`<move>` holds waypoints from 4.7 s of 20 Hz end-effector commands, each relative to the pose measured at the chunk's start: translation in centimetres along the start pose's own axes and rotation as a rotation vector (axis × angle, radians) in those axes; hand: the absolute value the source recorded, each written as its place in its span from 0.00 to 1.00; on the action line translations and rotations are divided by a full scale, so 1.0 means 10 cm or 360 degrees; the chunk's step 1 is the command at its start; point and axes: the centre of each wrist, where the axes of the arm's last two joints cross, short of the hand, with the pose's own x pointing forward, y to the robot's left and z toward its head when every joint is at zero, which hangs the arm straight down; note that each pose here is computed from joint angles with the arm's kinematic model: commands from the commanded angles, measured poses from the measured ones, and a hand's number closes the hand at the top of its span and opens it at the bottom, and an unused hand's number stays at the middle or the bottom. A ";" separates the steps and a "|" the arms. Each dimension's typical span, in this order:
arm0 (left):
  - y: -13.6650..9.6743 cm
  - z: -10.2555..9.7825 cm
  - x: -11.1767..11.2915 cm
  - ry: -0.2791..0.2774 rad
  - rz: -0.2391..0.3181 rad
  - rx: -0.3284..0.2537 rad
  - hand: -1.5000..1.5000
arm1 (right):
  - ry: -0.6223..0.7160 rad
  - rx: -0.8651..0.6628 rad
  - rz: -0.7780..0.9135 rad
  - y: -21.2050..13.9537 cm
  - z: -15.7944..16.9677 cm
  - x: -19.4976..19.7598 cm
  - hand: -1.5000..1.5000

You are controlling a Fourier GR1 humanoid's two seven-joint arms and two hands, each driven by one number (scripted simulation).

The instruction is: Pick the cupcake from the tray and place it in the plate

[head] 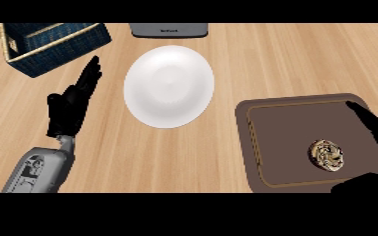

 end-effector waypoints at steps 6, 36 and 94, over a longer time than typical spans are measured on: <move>-0.15 -0.03 0.10 -0.0001 0.0012 0.0008 0.50 | 0.0130 0.0151 0.0116 0.20 -0.34 -0.17 0.00; -0.13 0.02 -0.01 0.0004 -0.0018 0.0007 0.50 | 0.0057 -0.0059 0.0164 0.67 -0.64 -0.52 1.00; -0.33 -0.30 0.26 -0.0096 0.0001 -0.0124 0.50 | -0.1034 0.0038 -0.0235 1.66 -1.30 2.53 0.00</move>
